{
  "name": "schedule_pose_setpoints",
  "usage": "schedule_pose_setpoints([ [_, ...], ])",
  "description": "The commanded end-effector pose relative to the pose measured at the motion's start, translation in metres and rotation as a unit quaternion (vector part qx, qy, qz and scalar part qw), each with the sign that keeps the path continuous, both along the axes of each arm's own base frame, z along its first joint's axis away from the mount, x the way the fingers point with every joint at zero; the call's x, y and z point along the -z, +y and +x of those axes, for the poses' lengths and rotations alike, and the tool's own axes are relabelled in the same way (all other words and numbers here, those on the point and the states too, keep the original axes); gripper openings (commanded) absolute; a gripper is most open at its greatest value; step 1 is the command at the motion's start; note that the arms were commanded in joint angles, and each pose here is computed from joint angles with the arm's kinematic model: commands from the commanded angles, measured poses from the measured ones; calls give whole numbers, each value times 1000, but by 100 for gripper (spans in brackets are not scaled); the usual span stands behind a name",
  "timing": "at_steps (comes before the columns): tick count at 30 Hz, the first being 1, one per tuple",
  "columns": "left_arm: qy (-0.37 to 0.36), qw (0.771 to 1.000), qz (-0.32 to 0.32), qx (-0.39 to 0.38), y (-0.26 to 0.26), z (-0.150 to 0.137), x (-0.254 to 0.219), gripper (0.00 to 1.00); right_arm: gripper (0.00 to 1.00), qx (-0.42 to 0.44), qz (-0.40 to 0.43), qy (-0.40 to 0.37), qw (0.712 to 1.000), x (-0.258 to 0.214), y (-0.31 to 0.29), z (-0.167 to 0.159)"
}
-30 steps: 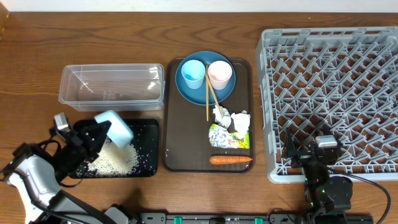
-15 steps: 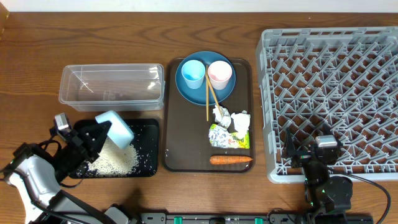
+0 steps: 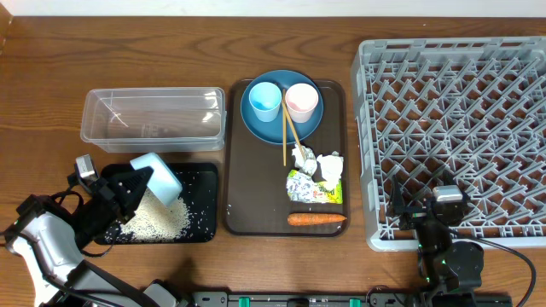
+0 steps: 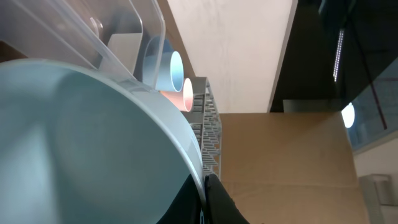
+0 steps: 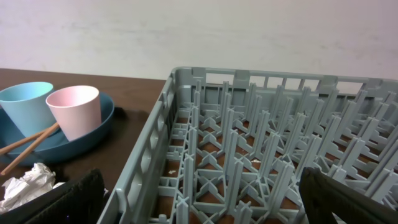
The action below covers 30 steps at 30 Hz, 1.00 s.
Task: Sort waste into correct bins and load items into the dishwasher rack
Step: 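Tilt the bowl with the left gripper to pour rice onto the black tray, then carry the empty bowl back and set it on the brown tray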
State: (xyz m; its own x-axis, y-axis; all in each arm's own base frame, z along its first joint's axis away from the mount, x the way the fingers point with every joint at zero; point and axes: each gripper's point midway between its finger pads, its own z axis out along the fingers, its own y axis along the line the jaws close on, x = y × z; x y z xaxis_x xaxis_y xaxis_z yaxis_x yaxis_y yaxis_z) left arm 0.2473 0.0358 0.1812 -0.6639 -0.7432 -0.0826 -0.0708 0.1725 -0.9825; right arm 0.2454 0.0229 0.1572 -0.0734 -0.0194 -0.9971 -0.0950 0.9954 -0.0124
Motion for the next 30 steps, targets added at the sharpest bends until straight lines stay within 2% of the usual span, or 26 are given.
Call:
schedule_pose_setpoints([
  [1, 19, 1000, 13, 0, 6, 3, -2, 6, 99, 2, -9, 2, 1000, 2, -1, 0],
  [6, 77, 994, 70, 34, 2, 10, 4, 6, 99, 2, -9, 2, 1000, 2, -1, 0],
  [12, 106, 982, 122, 100, -28, 30, 0, 6, 99, 2, -9, 2, 1000, 2, -2, 0],
  [20, 170, 932, 260, 185, -90, 41, 34, 6, 99, 2, -9, 2, 1000, 2, -1, 0],
  [26, 188, 875, 382, 232, -134, 32, 58, 6, 99, 2, -9, 2, 1000, 2, -1, 0],
  [30, 180, 843, 439, 255, -161, 21, 65, 6, 99, 2, -9, 2, 1000, 2, -2, 0],
])
